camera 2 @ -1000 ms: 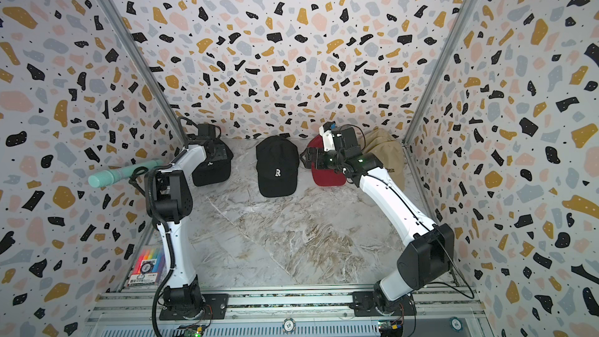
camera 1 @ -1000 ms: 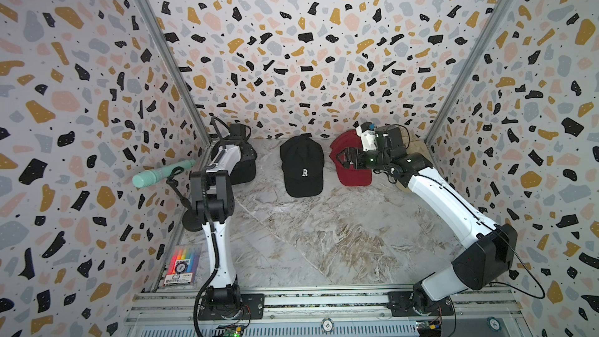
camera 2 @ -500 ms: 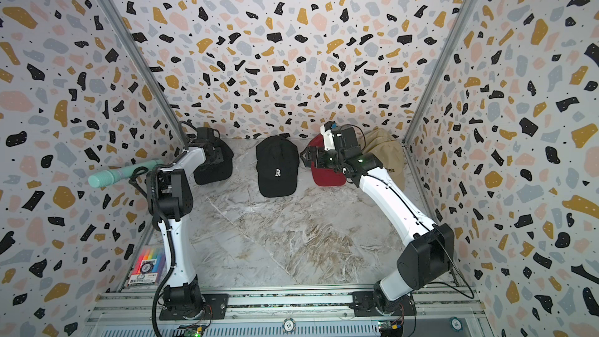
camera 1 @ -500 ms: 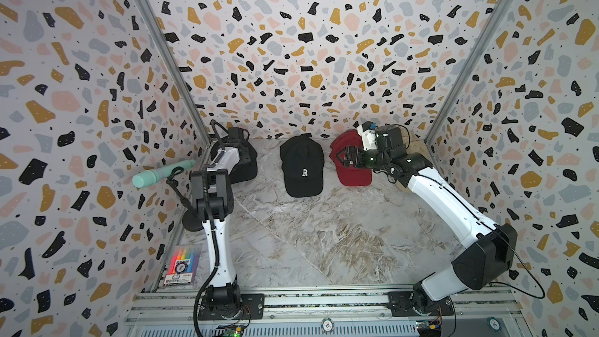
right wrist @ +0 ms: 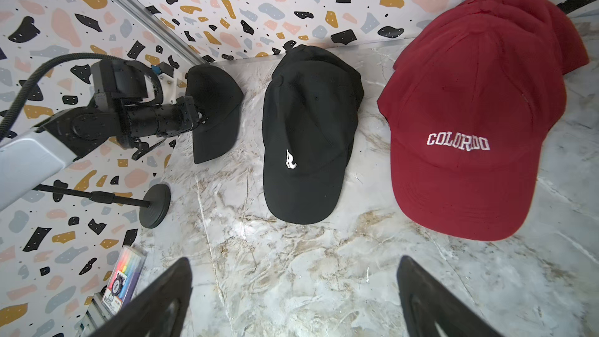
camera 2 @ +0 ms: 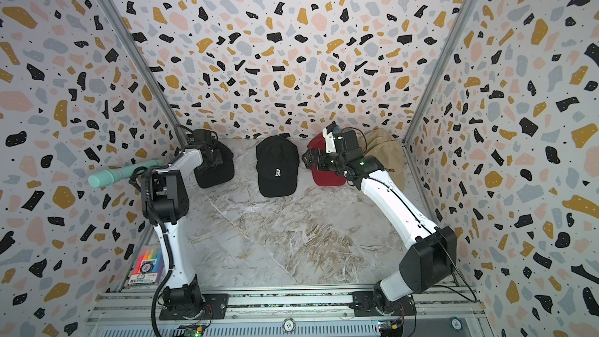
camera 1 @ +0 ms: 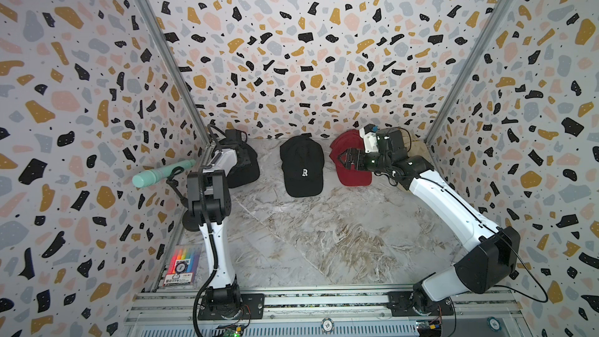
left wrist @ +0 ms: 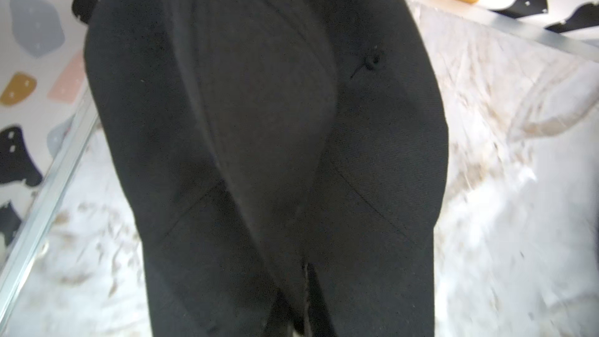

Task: Stack the baseball caps by color
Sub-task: Pick up the baseball cap from the center of the board, then place the baseball cap on the baseball cap.

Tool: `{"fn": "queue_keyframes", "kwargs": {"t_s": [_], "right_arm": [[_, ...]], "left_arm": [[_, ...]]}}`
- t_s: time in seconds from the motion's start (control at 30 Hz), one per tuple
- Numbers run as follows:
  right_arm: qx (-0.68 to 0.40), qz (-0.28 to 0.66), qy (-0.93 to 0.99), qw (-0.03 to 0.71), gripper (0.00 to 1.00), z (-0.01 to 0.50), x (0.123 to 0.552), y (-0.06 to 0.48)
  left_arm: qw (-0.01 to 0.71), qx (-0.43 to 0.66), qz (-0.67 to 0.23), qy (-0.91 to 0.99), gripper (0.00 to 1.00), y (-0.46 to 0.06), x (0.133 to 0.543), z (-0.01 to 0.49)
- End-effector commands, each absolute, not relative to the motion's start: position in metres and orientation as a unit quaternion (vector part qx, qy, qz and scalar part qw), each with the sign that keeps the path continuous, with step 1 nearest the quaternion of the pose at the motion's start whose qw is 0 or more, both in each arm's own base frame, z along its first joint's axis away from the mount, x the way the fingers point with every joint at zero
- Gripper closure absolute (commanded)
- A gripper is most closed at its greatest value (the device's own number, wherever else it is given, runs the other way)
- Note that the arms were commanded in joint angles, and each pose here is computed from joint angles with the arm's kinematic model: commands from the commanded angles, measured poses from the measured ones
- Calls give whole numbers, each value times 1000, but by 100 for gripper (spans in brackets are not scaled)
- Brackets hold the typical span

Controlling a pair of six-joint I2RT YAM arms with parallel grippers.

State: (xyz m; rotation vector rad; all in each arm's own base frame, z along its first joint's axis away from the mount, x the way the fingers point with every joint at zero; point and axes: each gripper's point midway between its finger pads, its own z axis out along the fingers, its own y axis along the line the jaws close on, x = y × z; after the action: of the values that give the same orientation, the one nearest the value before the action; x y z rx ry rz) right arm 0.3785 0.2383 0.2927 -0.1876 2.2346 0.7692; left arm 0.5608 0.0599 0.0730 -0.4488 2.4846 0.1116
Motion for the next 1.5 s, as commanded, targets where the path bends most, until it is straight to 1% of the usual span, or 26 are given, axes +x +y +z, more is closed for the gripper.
{"fn": "queue_keyframes", "kwargs": {"t_s": [0.0,0.2,0.47,0.77,0.97,1.13,1.3,1.47], "right_arm": [[-75,315,857,400,1,316,368,234],[-83,323,854,401,1,317,353,230],[-83,329,849,404,1,318,325,218],[-83,329,846,412,1,319,306,207],[-83,329,845,412,1,318,295,202],[-87,326,847,411,1,319,290,199],[-92,320,848,412,1,322,285,195],[-90,314,849,415,1,325,281,188]], "left_arm": [[330,-169,24,928,100,41,550,112],[345,-153,43,925,100,16,521,143],[371,-130,44,919,100,-23,485,182],[410,-80,18,909,100,-92,444,225],[425,-60,-21,903,100,-139,417,229],[436,-49,-48,897,100,-171,403,225],[437,-22,-51,898,100,-206,398,214],[437,-13,-48,898,100,-224,402,201]]}}
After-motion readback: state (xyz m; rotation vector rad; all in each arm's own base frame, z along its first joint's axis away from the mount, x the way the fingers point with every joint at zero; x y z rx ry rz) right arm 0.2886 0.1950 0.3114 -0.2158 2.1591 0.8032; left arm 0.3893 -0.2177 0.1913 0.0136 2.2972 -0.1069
